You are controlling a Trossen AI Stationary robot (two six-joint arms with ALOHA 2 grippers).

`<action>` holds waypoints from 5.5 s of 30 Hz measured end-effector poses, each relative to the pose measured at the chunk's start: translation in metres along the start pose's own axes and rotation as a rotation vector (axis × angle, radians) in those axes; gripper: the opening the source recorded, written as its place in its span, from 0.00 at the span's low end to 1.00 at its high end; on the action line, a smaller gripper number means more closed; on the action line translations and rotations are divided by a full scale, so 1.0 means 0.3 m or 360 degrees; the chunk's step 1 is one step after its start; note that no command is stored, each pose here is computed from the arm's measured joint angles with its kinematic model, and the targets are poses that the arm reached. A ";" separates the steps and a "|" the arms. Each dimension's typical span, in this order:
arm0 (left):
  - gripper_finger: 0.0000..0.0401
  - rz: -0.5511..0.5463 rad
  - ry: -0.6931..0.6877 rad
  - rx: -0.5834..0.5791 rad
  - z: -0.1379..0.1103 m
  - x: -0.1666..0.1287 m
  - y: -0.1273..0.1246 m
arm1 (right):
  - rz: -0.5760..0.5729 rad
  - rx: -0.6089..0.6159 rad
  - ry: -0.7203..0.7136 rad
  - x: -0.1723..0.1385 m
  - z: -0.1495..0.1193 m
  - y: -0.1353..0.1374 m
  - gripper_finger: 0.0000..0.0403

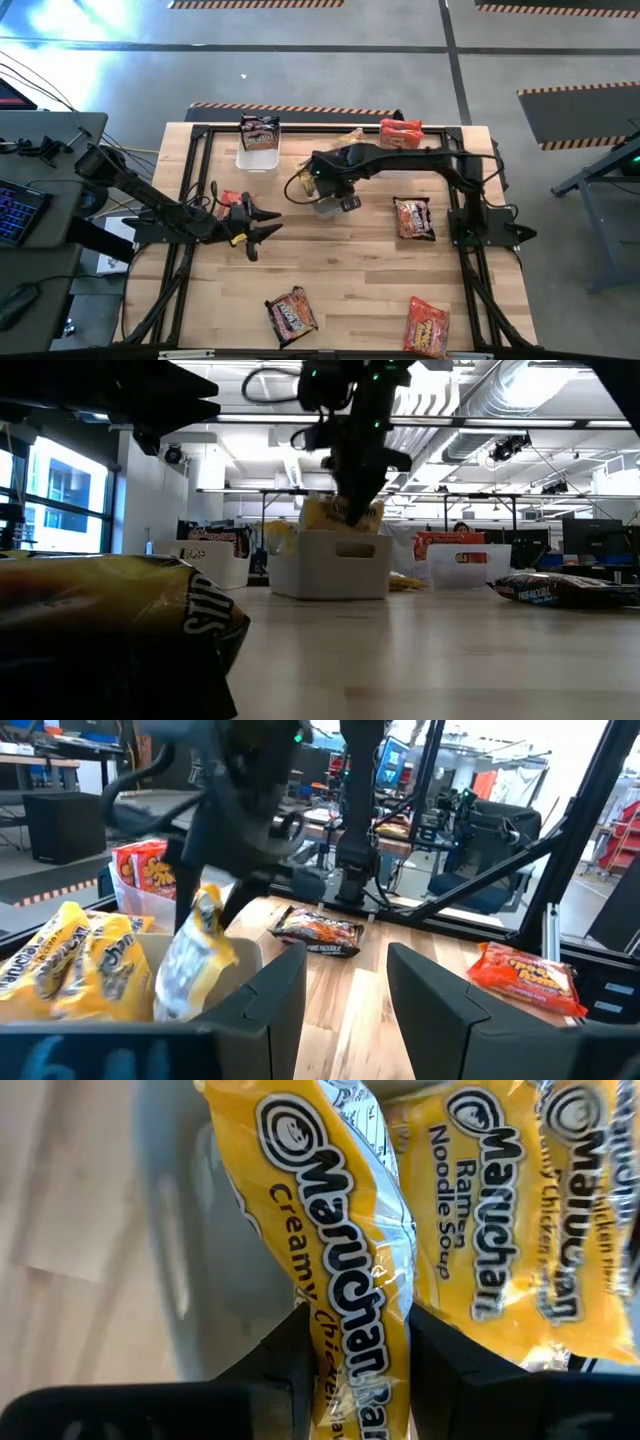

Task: Sort Maruchan noodles
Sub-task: Put the bottom yellow noodle pack into the gray bin, then adjust the gray bin, then put the top black noodle pack into the white bin

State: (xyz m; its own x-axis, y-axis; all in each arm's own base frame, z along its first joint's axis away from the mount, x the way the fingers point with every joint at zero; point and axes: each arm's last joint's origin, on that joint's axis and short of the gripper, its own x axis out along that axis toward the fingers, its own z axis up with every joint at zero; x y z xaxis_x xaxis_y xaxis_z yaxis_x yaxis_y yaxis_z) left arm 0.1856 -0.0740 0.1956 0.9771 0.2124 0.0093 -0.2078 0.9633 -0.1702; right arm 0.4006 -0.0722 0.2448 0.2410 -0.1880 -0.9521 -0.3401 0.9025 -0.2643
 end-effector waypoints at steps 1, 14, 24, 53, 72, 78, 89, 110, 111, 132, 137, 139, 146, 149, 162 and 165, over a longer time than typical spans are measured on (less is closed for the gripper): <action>0.33 0.0000 0.0002 0.0002 -0.001 0.000 0.000 | 0.0012 -0.0008 0.0024 0.013 0.002 -0.006 0.23; 0.33 0.0001 0.0015 0.0030 -0.004 0.000 0.001 | -0.0270 -0.0064 0.0114 0.080 0.031 -0.052 0.35; 0.33 0.0000 0.0021 0.0034 -0.005 0.000 0.001 | -0.0527 0.0119 0.0024 0.073 0.057 -0.089 0.50; 0.33 -0.0070 0.0034 0.0031 -0.006 -0.001 -0.004 | -0.0040 0.0477 0.0392 0.078 -0.136 0.005 0.05; 0.33 -0.0069 0.0033 0.0032 -0.006 -0.001 -0.004 | 0.0157 0.0385 0.0028 0.138 -0.055 0.110 0.00; 0.33 -0.0068 0.0033 0.0034 -0.006 -0.001 -0.004 | 0.0153 0.0310 -0.0037 0.080 -0.024 0.167 0.00; 0.33 -0.0067 0.0042 0.0038 -0.008 -0.001 -0.003 | -0.0187 0.0374 -0.0392 -0.039 -0.018 0.059 0.00; 0.33 -0.0067 0.0041 0.0038 -0.008 0.000 -0.004 | 0.0039 0.0411 -0.0169 0.103 -0.021 0.091 0.00; 0.33 -0.0067 0.0041 0.0039 -0.008 0.000 -0.004 | 0.0074 0.0411 -0.0185 0.101 -0.018 0.096 0.00; 0.33 -0.0067 0.0042 0.0040 -0.008 -0.001 -0.004 | 0.0076 0.0285 -0.0362 0.007 0.076 0.152 0.00; 0.33 -0.0075 0.0058 0.0051 -0.011 -0.001 -0.005 | -0.0133 0.0171 -0.0476 -0.134 0.111 0.179 0.00; 0.33 -0.0085 0.0064 0.0055 -0.012 -0.003 -0.007 | -0.0175 0.0174 -0.0552 -0.194 0.102 0.196 0.00; 0.33 -0.0115 0.0079 0.0062 -0.017 -0.011 -0.017 | -0.0224 0.0280 -0.0891 -0.227 -0.021 0.307 0.00; 0.33 -0.0120 0.0085 0.0066 -0.018 -0.012 -0.019 | -0.0217 0.0381 -0.1023 -0.203 -0.102 0.373 0.00; 0.33 -0.0110 0.0088 0.0037 -0.018 -0.010 -0.016 | -0.0173 0.1267 -0.0972 -0.173 -0.452 0.593 0.00; 0.33 -0.0110 0.0088 0.0022 -0.018 -0.010 -0.016 | -0.0272 0.1562 -0.0813 -0.164 -0.519 0.589 0.02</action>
State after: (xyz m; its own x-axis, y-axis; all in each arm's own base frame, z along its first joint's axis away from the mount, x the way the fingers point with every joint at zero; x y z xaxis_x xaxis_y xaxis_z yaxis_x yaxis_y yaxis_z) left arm 0.1839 -0.0801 0.1909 0.9901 0.1361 -0.0342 -0.1398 0.9776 -0.1575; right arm 0.1871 0.0361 0.2209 0.6376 -0.3610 -0.6805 0.5431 0.8372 0.0648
